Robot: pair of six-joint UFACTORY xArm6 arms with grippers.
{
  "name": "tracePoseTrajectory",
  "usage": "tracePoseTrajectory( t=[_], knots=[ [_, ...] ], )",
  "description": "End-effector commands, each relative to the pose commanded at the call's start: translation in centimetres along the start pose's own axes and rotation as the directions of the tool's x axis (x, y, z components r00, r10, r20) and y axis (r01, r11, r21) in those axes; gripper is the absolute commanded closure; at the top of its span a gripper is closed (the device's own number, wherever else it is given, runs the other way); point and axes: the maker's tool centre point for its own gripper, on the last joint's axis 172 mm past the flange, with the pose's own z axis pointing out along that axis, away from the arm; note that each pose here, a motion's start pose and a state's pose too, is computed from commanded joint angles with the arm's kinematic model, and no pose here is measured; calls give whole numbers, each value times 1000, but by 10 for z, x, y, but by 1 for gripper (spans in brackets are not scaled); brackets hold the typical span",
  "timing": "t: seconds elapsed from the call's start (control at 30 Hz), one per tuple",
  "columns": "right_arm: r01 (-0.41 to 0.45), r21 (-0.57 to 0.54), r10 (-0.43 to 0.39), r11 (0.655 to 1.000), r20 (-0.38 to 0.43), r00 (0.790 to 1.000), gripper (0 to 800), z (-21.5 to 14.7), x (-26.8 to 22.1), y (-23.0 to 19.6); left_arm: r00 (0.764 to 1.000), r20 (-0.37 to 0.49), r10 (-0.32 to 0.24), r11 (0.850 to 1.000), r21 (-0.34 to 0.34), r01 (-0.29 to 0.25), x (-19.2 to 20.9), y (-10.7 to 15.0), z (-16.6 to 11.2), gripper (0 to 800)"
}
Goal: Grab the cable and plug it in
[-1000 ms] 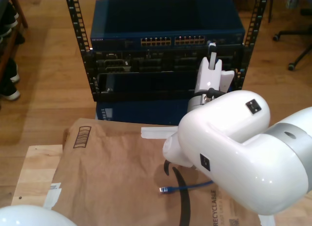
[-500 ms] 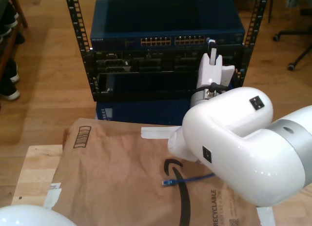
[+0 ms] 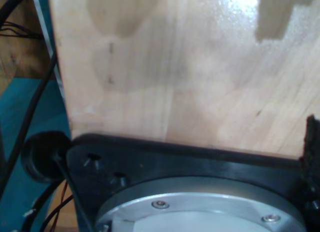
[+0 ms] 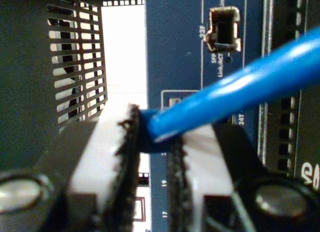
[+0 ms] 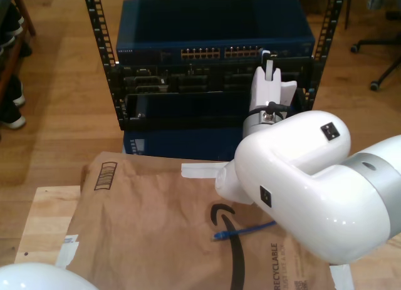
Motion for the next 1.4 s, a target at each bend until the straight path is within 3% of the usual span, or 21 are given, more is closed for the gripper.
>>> tracePoseTrajectory(
  t=[1.4],
  knots=[
    [-9, -3, 9, 1000, -1, 1000, 800, 12, -2, 7, 1000, 0, 1, 1000, 1, -1, 0, 0, 0, 1]
  ],
)
